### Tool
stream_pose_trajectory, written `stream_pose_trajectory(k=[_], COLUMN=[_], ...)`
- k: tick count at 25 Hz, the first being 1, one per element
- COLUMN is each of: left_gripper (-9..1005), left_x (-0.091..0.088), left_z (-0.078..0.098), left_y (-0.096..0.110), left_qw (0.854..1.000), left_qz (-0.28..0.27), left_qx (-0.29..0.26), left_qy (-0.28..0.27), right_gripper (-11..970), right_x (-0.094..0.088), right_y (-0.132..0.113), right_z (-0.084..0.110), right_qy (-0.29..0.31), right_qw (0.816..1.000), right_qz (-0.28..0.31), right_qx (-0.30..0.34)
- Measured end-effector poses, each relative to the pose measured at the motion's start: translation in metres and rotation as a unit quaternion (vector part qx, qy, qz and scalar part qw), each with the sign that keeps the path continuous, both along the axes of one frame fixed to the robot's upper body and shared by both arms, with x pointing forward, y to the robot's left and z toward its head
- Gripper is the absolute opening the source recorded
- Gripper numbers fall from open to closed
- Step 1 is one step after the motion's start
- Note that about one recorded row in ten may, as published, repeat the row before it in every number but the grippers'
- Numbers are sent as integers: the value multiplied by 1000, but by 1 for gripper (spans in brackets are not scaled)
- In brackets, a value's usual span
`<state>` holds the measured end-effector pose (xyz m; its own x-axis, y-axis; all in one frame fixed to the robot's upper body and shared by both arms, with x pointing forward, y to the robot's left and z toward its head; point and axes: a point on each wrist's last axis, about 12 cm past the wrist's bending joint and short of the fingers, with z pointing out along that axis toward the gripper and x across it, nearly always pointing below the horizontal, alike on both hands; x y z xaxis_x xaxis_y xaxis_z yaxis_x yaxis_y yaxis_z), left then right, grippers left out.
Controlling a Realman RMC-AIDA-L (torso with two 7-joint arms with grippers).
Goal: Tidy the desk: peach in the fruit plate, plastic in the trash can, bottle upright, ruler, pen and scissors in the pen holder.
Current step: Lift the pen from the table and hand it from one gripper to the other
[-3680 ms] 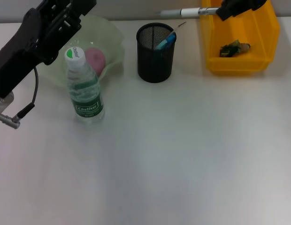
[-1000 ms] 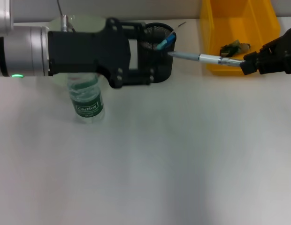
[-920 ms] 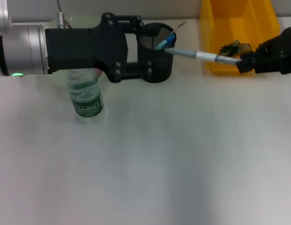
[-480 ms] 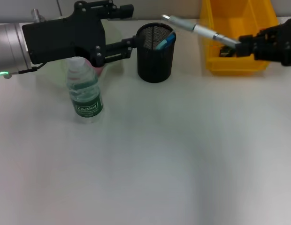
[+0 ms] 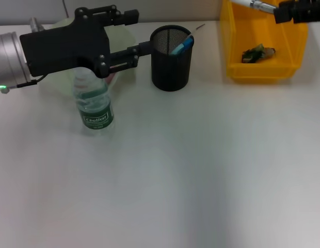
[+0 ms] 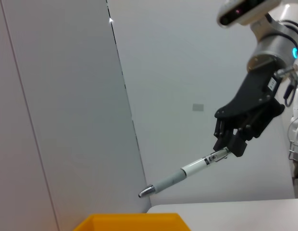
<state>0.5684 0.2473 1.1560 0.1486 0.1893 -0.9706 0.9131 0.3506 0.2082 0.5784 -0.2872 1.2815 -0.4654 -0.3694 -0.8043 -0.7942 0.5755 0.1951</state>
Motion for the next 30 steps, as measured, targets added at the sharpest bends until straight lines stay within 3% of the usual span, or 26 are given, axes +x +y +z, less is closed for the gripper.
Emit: stream_pose_trajectory(k=[4,12,20,24,30], left_gripper=[601,601,602,602,601], left_x=[-1,-3,-7,-10,-12], left_z=[-1,-2,-3,-3,-4], left_y=[4,7,10,11,12], left_qw=[1000,1000,999,998,998], left_qz=[7,12,13,8,6], left_qx=[-7,-18,-43,-52,-55], left_qy=[2,4,15,17,19], right_gripper=[191,191,192,192,191], right_x=[19,45,57,63,64], right_y=[17,32,24,18,15], right_z=[25,37,22,14,11], right_qy=[63,154,191,203,190], right_qw=[998,987,975,963,964], right_qz=[-18,-41,-82,-92,-83], right_qx=[-18,8,76,153,165])
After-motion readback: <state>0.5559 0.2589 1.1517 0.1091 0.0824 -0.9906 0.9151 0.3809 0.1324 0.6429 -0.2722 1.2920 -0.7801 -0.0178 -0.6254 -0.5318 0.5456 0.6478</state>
